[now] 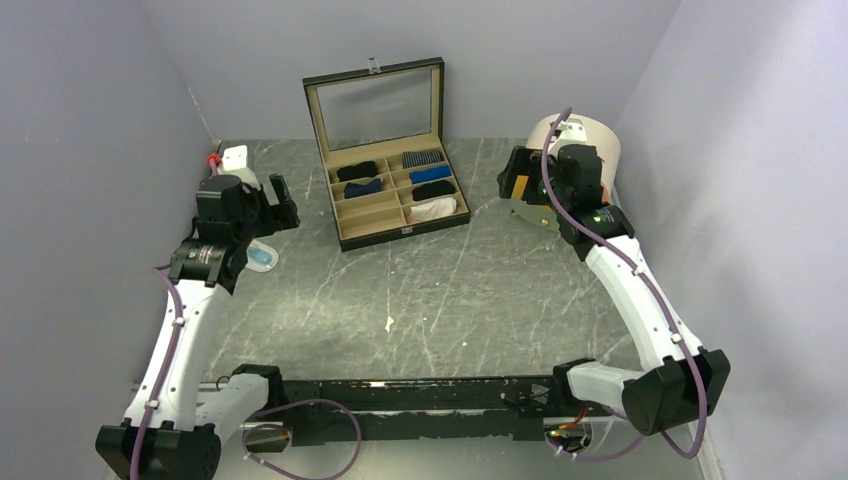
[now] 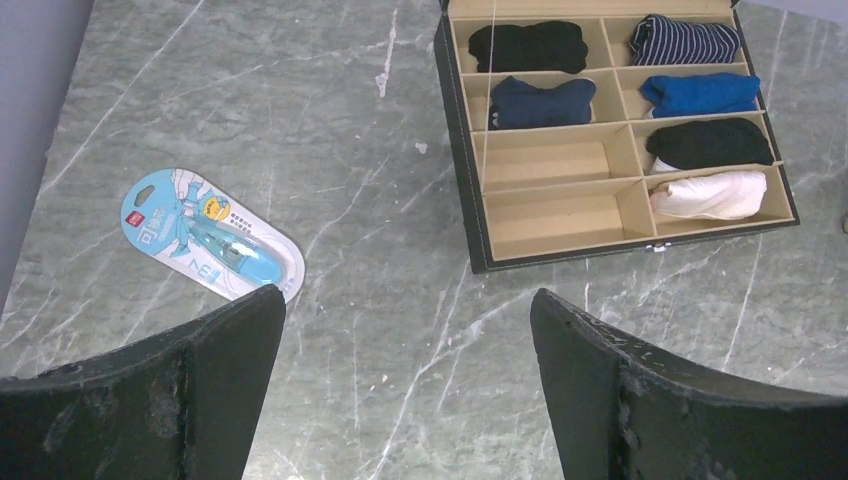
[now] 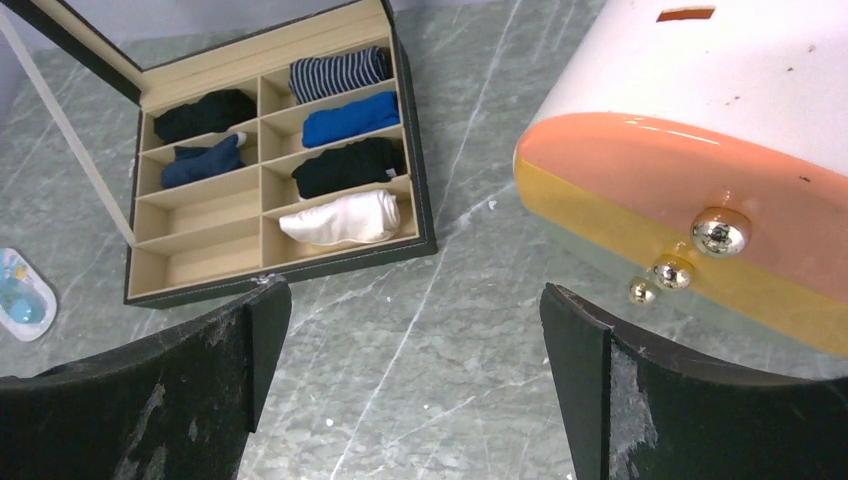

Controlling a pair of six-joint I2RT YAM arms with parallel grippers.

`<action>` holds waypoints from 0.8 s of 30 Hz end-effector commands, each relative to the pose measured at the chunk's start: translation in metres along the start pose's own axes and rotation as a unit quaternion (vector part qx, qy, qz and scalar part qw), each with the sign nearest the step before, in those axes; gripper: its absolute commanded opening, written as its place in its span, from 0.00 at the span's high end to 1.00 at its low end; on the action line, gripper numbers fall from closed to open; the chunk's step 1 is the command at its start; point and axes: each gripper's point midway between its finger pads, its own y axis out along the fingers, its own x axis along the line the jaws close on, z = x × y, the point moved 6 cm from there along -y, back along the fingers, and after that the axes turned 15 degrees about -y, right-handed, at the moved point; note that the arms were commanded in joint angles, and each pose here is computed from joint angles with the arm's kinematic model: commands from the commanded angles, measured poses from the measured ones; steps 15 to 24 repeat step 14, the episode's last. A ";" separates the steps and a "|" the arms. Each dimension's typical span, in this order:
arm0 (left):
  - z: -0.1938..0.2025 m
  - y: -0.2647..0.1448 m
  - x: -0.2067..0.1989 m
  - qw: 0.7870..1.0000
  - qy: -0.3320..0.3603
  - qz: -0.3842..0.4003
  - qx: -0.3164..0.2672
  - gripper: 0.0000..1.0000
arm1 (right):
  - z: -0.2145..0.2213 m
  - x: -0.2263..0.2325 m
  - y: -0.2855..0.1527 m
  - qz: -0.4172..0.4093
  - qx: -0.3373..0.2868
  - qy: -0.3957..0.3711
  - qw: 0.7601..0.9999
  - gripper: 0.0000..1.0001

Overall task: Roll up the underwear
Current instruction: Reset both arms

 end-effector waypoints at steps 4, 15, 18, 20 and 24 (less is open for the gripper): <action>-0.012 -0.015 -0.010 0.999 -0.022 0.027 -0.024 0.03 | -0.025 0.010 -0.024 -0.042 -0.062 0.009 0.997 0.00; -0.009 -0.013 -0.012 0.998 -0.022 0.044 -0.024 0.03 | -0.024 0.014 -0.015 -0.058 -0.047 0.010 0.997 0.00; -0.009 -0.013 -0.012 0.998 -0.022 0.044 -0.024 0.03 | -0.024 0.014 -0.015 -0.058 -0.047 0.010 0.997 0.00; -0.009 -0.013 -0.012 0.998 -0.022 0.044 -0.024 0.03 | -0.024 0.014 -0.015 -0.058 -0.047 0.010 0.997 0.00; -0.009 -0.013 -0.012 0.998 -0.022 0.044 -0.024 0.03 | -0.024 0.014 -0.015 -0.058 -0.047 0.010 0.997 0.00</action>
